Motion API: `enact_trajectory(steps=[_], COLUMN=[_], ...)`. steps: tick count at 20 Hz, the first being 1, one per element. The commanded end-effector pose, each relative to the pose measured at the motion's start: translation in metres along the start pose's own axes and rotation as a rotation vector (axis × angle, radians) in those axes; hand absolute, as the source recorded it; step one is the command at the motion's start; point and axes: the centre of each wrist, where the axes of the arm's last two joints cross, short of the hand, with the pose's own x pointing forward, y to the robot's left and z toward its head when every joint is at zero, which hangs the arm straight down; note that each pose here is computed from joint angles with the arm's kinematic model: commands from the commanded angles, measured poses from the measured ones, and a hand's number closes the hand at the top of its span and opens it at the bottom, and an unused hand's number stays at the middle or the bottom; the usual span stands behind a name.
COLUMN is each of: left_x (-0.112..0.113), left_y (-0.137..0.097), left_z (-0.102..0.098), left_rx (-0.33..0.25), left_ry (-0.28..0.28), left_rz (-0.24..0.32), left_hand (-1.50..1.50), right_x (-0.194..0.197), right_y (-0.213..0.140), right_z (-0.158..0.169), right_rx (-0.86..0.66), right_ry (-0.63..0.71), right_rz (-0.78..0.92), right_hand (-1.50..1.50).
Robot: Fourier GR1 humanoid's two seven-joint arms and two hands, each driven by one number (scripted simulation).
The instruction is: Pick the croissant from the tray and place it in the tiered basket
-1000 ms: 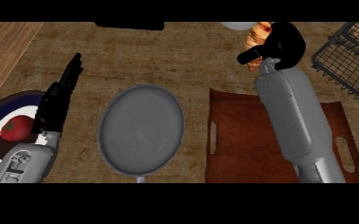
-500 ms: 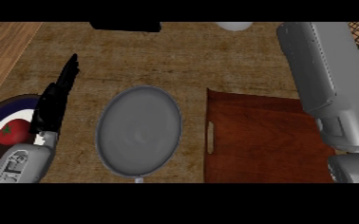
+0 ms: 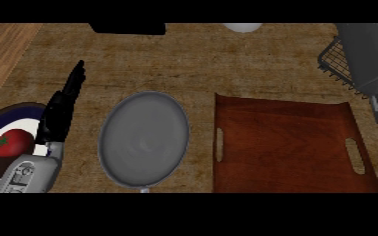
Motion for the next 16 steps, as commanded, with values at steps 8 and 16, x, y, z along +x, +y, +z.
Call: enact_trajectory(steps=[8, 16], left_x=[0.002, -0.007], left_y=[-0.005, 0.006], left_z=[0.0, 0.001], left_rx=[-0.009, 0.008], left_ry=[0.0, 0.002], left_rz=[0.004, 0.007], left_hand=[0.0, 0.0], right_x=[-0.056, -0.108], right_y=[-0.002, -0.014], right_z=[-0.064, -0.102], right_rx=[-0.075, -0.134], right_ry=[0.015, 0.076], right_rz=[0.26, 0.468], right_hand=[1.5, 1.5])
